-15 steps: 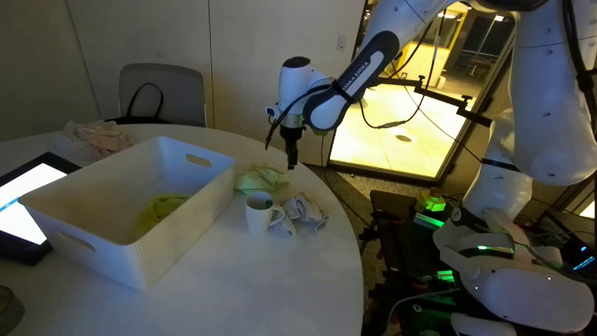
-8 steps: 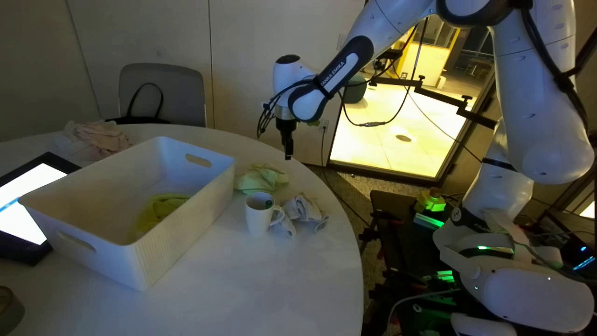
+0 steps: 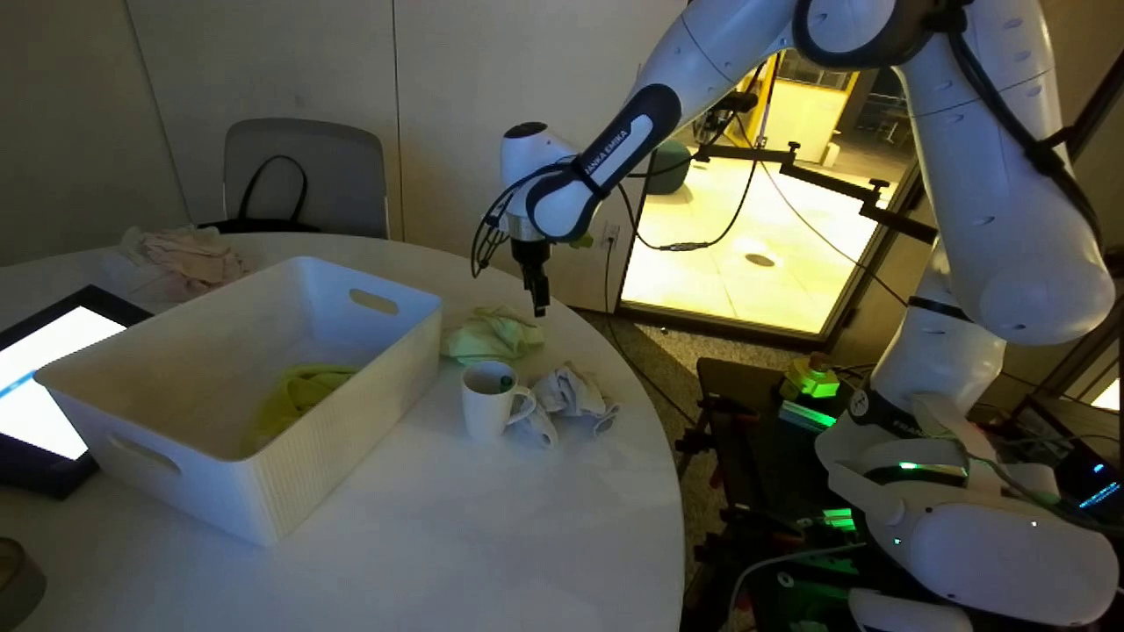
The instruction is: Put the cloths in the box and put the markers in the cup
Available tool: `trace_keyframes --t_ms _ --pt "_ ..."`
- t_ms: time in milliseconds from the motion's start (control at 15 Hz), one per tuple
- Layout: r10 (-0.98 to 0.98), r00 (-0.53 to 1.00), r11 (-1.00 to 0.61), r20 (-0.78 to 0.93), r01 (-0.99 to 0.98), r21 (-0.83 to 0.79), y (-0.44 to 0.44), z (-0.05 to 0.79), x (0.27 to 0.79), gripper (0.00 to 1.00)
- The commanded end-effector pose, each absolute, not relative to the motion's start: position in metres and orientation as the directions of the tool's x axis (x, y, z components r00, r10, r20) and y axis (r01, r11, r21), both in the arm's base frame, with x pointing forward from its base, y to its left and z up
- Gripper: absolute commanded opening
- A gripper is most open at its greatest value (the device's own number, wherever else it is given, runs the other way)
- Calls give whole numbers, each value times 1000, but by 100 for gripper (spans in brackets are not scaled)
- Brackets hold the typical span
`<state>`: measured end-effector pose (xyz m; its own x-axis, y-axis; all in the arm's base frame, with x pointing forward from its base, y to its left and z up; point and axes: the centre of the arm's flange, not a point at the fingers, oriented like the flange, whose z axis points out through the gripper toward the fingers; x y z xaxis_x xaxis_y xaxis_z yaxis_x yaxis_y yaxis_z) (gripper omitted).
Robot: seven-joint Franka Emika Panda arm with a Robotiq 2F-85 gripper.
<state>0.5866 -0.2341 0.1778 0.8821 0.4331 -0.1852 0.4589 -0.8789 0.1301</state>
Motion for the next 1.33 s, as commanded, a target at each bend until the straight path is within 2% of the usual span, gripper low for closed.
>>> trace_keyframes --t_ms 0,733,867,1267 --pt "453 872 -878 -187 473 75 -245 166 604 100" --pt "530 829 -847 -179 527 -63 -246 115 633 100" --pt "535 826 -844 -176 532 -69 -249 113 634 74" --pt "540 822 -840 -180 539 -59 -256 115 640 28"
